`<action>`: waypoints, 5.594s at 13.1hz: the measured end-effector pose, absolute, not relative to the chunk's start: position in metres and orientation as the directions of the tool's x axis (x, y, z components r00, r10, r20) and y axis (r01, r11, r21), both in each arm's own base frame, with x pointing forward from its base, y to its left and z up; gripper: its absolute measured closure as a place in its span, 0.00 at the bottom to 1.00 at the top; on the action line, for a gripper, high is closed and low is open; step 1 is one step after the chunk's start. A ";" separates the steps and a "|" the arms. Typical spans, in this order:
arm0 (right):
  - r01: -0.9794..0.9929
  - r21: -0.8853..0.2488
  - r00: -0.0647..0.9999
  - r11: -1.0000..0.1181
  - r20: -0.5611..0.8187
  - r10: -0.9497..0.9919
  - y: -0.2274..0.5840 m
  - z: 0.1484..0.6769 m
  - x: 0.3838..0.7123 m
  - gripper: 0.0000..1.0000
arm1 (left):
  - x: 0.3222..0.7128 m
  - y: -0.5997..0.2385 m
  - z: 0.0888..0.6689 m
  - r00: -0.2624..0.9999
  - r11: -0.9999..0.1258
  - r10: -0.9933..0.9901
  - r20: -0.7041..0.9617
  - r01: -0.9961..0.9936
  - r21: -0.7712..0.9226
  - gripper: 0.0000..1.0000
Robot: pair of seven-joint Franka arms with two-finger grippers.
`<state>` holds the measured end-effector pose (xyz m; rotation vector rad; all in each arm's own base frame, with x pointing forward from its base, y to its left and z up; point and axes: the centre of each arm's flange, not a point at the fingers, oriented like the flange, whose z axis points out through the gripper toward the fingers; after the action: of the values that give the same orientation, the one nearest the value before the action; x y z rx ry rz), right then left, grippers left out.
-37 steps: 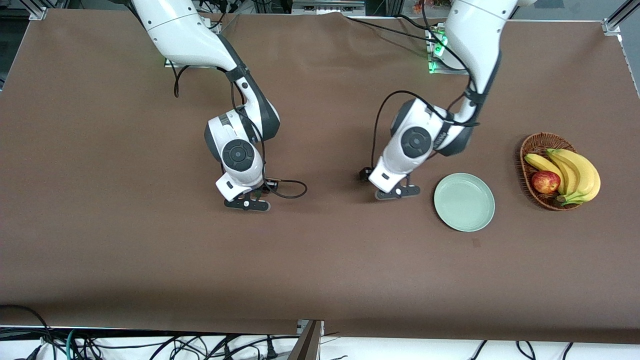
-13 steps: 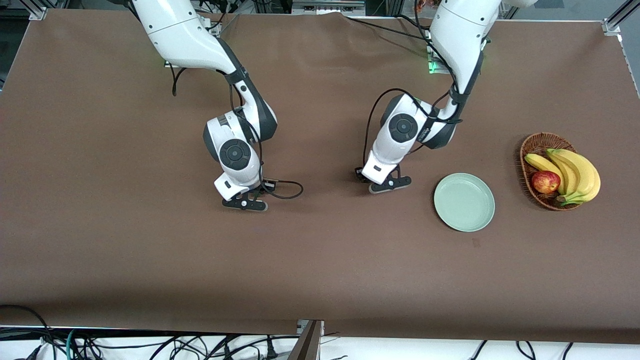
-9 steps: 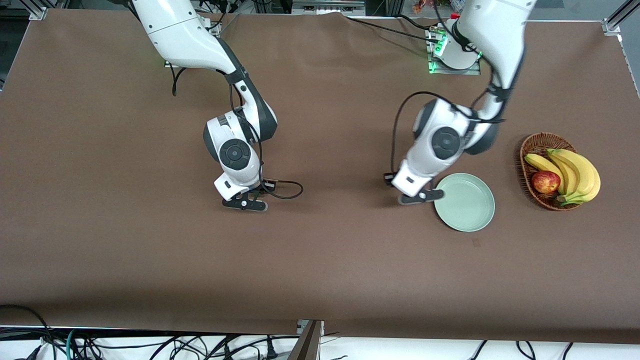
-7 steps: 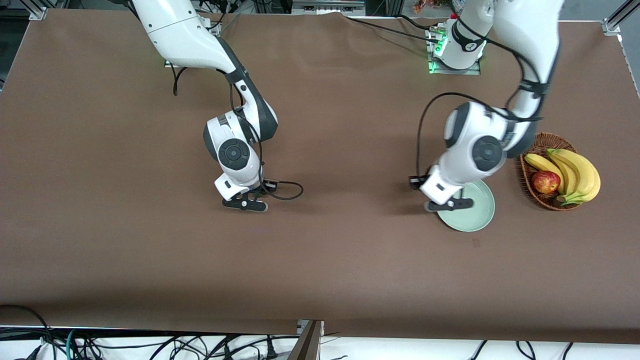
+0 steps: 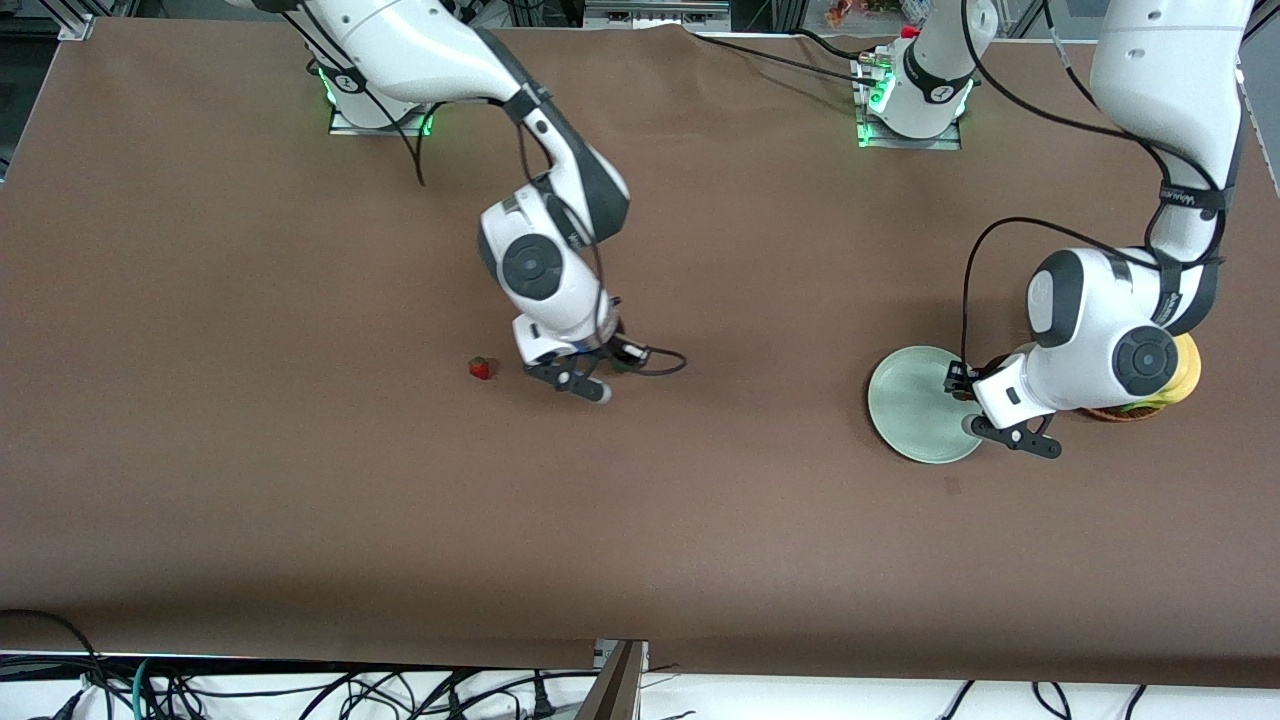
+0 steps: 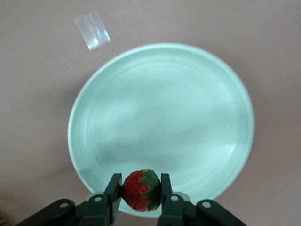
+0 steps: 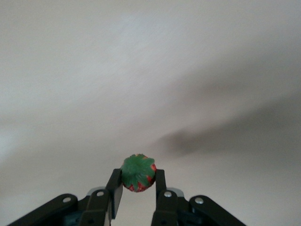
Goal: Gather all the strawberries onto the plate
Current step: 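Carry the second strawberry to mid-table and open the right gripper, then grasp the mid-table strawberry with the left gripper while the right gripper grasps the last, then place the strawberry on the plate while the right gripper drops the last mid-table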
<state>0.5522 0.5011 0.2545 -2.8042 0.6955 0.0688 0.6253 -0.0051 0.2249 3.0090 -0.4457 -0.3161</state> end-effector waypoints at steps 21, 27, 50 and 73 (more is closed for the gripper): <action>-0.107 0.023 0.994 -0.994 -0.034 -0.107 0.346 0.263 0.634 0.00 | 0.650 -0.065 0.271 0.946 -0.966 -0.254 -0.199 -0.239 0.097 0.00; -0.030 0.048 0.999 -0.998 0.021 -0.029 0.256 0.193 0.592 0.01 | 0.612 -0.234 0.273 0.973 -0.998 0.062 -0.224 0.064 0.002 0.00; -0.026 0.028 0.999 -0.999 -0.026 -0.027 0.261 0.181 0.559 0.69 | 0.615 -0.272 0.238 0.957 -0.969 0.245 -0.156 0.245 -0.019 0.67; -0.500 -0.450 0.838 -0.740 -0.038 -0.544 0.591 0.197 0.525 0.68 | 0.656 -0.097 0.294 0.975 -0.985 -0.158 -0.158 -0.144 0.094 0.00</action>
<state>0.5253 0.5911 0.1967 -2.5665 0.7718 -0.1326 0.6559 -0.0966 0.2939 3.0402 -0.2330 -0.2539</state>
